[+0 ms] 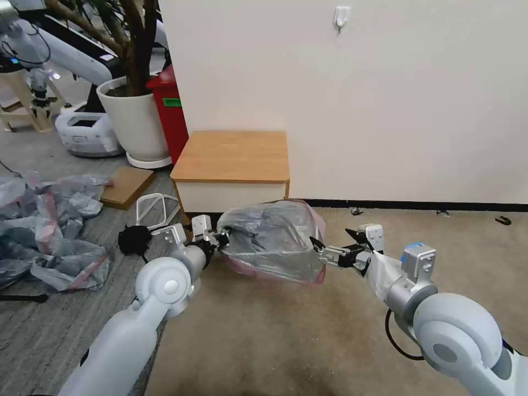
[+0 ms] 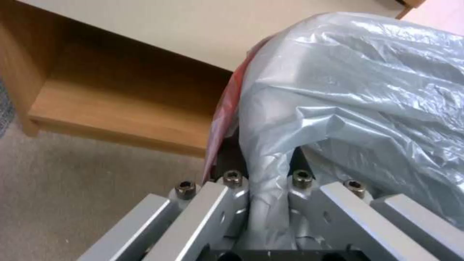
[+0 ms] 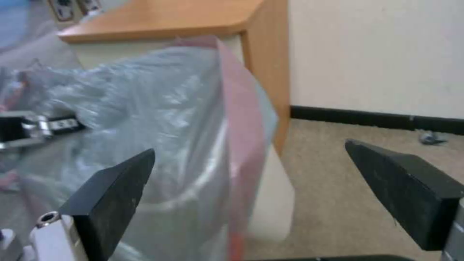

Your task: Pick up the garbage bag from the table and place it over the trash can.

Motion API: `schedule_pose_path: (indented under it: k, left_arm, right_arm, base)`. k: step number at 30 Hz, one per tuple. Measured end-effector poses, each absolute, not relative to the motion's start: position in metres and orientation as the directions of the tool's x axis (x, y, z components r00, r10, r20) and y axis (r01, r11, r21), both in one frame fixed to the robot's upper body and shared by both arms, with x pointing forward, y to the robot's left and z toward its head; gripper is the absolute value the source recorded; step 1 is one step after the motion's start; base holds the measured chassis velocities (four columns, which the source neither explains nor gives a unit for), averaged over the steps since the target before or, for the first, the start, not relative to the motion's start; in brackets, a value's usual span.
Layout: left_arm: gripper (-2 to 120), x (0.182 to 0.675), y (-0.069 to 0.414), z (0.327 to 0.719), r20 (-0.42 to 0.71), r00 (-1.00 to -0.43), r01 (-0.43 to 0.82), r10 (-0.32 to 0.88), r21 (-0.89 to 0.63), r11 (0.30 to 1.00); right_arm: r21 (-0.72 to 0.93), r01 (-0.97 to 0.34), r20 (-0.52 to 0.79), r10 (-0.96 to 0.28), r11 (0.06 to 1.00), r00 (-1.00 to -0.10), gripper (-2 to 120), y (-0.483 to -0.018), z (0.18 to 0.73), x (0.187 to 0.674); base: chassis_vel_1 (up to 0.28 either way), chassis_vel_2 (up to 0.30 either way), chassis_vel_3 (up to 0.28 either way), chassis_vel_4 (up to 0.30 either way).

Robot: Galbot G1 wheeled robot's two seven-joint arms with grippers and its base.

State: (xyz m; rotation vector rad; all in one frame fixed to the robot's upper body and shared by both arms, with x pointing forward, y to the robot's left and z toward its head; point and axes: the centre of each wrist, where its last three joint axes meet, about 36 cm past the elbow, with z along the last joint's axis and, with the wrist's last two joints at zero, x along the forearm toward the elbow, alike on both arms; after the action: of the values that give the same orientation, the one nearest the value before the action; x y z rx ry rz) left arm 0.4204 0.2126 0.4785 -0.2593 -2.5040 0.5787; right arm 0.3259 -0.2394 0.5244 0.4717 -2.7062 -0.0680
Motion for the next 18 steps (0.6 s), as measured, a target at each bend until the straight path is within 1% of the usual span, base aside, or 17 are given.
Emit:
schedule_pose_path:
  k: [18]
  left_arm:
    - [3, 0.4151, 0.2105, 0.4793, 0.472, -0.828, 0.067, 0.304, -0.455, 0.888]
  right_arm:
    - [0.085, -0.269, 0.381, -0.281, 0.959, -0.881, 99, -0.2436, 0.521, 0.329]
  base:
    - [0.0, 0.0, 0.0, 0.0]
